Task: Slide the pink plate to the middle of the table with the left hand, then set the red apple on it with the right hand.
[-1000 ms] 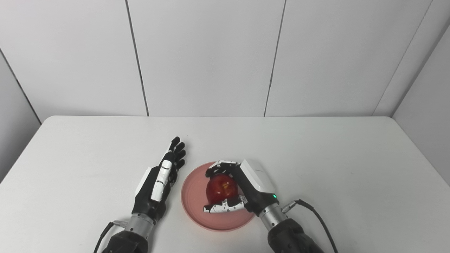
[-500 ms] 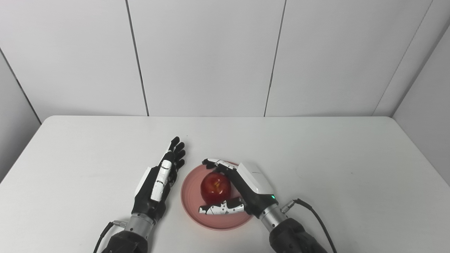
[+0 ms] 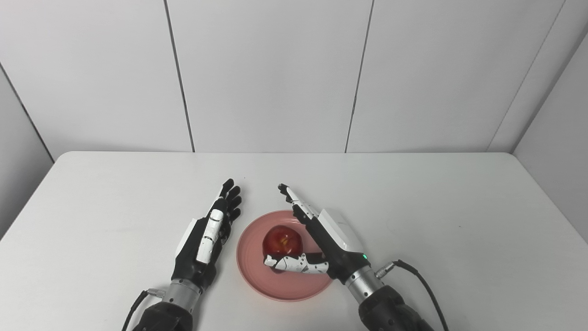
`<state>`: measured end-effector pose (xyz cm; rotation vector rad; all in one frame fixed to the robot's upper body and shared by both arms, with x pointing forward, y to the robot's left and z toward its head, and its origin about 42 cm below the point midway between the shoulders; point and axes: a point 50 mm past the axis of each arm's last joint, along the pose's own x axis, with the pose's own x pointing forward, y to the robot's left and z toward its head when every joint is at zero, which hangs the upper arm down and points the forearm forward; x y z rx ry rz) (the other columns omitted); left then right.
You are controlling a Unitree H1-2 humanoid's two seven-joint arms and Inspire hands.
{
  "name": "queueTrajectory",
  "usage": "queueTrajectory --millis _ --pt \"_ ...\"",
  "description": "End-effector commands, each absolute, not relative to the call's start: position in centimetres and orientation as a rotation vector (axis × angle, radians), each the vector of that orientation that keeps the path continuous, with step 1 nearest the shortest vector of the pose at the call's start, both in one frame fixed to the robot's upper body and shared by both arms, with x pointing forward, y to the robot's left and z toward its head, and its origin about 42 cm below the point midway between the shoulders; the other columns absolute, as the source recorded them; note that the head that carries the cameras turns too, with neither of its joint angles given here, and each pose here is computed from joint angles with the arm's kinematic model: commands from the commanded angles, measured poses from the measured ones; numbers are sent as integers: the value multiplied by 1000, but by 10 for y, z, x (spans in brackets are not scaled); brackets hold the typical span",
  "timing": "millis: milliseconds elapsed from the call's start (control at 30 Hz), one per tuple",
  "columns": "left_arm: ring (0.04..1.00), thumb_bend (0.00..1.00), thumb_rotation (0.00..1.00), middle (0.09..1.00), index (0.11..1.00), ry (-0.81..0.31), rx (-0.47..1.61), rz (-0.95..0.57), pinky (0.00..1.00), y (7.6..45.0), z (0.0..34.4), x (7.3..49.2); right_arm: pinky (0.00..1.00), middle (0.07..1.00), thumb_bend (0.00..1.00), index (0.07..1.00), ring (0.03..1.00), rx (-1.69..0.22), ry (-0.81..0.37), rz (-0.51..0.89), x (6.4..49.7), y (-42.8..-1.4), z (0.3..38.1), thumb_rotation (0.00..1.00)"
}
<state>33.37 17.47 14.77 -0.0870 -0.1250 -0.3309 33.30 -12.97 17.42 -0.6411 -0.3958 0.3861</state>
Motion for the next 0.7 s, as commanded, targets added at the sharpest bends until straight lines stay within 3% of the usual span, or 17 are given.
queueTrajectory --millis 0,100,133,167,233,267,333,433,667 --pt "1000 583 1000 1000 1000 -202 -96 -344 1000 173 165 342 825 984 769 1000 943 -597 -504 362 332 -131 192 851" --pt "1000 583 1000 1000 1000 -198 -92 -341 1000 173 166 342 838 989 784 1000 944 -598 -499 283 332 -141 188 876" --pt "1000 587 1000 1000 1000 -197 -90 -340 1000 173 166 342 677 976 817 992 789 -612 -496 252 332 -143 187 932" --pt "1000 588 1000 1000 1000 -195 -88 -338 1000 173 166 342 610 972 827 990 732 -621 -484 225 332 -147 186 961" --pt "1000 588 1000 1000 1000 -194 -85 -335 1000 174 166 343 573 973 827 994 721 -575 -465 212 333 -153 184 990" --pt "1000 589 1000 1000 1000 -193 -82 -332 1000 174 166 343 743 987 782 997 845 -534 -460 213 334 -156 184 958" --pt "1000 591 1000 1000 1000 -190 -77 -328 1000 174 166 343 907 998 717 1000 960 -480 -447 207 336 -163 183 946" --pt "1000 593 1000 1000 1000 -191 -76 -326 1000 174 167 343 958 1000 689 1000 995 -452 -428 189 337 -169 183 959" --pt "1000 584 1000 1000 1000 -195 -84 -320 1000 177 167 344 964 1000 651 1000 986 -374 -377 129 340 -175 176 1000"
